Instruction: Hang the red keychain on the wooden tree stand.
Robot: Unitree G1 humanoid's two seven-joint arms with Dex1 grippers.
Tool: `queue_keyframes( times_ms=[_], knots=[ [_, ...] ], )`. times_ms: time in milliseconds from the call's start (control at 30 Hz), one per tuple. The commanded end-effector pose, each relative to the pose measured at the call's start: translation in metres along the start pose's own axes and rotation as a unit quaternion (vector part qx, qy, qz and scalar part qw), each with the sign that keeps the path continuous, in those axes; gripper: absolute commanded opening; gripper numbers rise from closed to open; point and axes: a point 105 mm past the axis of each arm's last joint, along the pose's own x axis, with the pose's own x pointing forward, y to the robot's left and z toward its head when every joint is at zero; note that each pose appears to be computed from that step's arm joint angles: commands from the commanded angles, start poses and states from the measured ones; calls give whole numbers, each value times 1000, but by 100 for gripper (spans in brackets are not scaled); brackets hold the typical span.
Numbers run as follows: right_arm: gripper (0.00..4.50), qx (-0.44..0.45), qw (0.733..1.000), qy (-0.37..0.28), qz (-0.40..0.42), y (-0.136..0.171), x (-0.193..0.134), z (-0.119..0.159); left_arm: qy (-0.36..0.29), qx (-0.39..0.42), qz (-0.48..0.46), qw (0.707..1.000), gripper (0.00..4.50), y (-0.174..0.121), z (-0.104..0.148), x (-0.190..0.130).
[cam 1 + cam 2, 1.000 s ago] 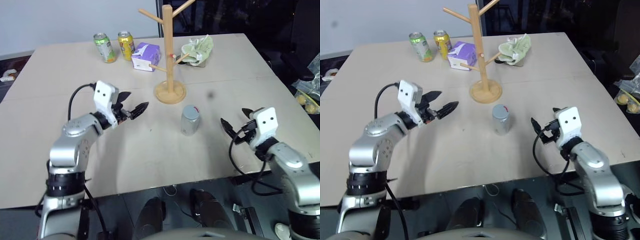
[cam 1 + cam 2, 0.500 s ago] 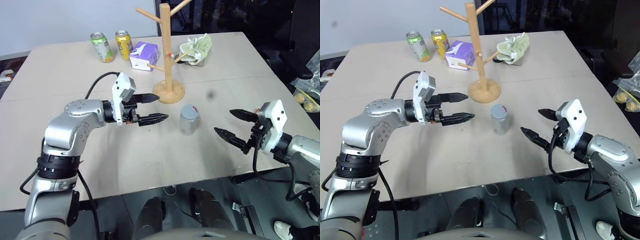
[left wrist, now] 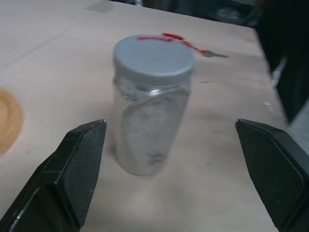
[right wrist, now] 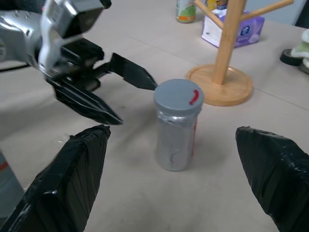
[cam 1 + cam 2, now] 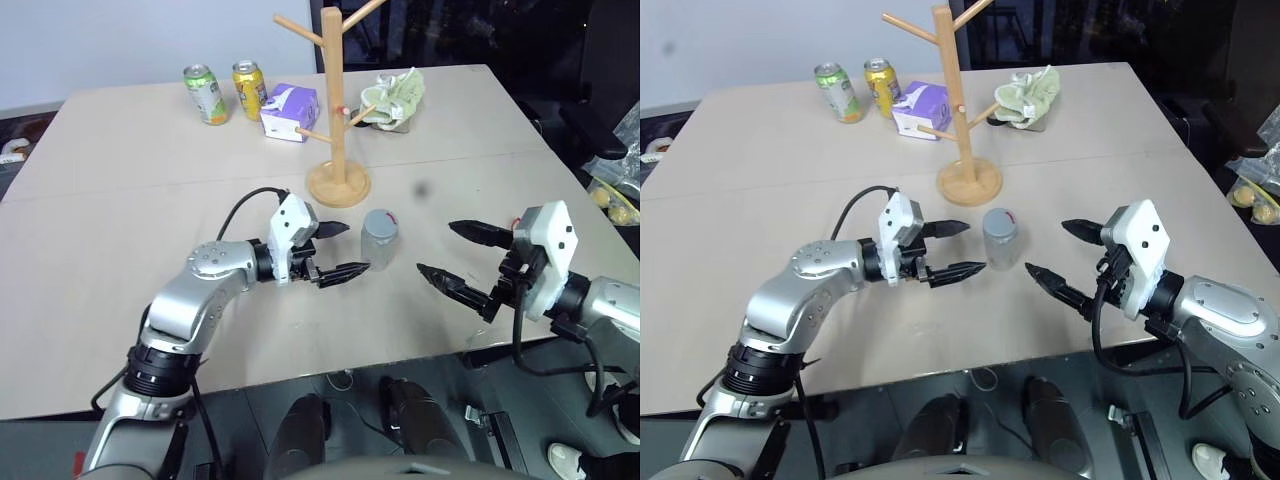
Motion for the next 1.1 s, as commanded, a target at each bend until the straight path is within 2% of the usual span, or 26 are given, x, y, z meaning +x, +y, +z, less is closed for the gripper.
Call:
queue_keyframes(
  times_ms=[33, 433, 767, 1100],
  knots=[
    [450, -23, 1000, -17, 0, 5, -3, 14, -22, 26, 29, 999, 441, 5, 7, 5],
    [450, -20, 1000, -11, -7, 4, -5, 15, -49, 34, 13, 998, 441, -10, 4, 33],
    [450, -20, 1000, -13, -21, 2, -7, 12, -69, 50, 49, 995, 441, 0, 5, 42],
    [450, -20, 999, -18, -27, 2, -7, 13, -75, 47, 39, 995, 441, -2, 8, 46]
  ],
)
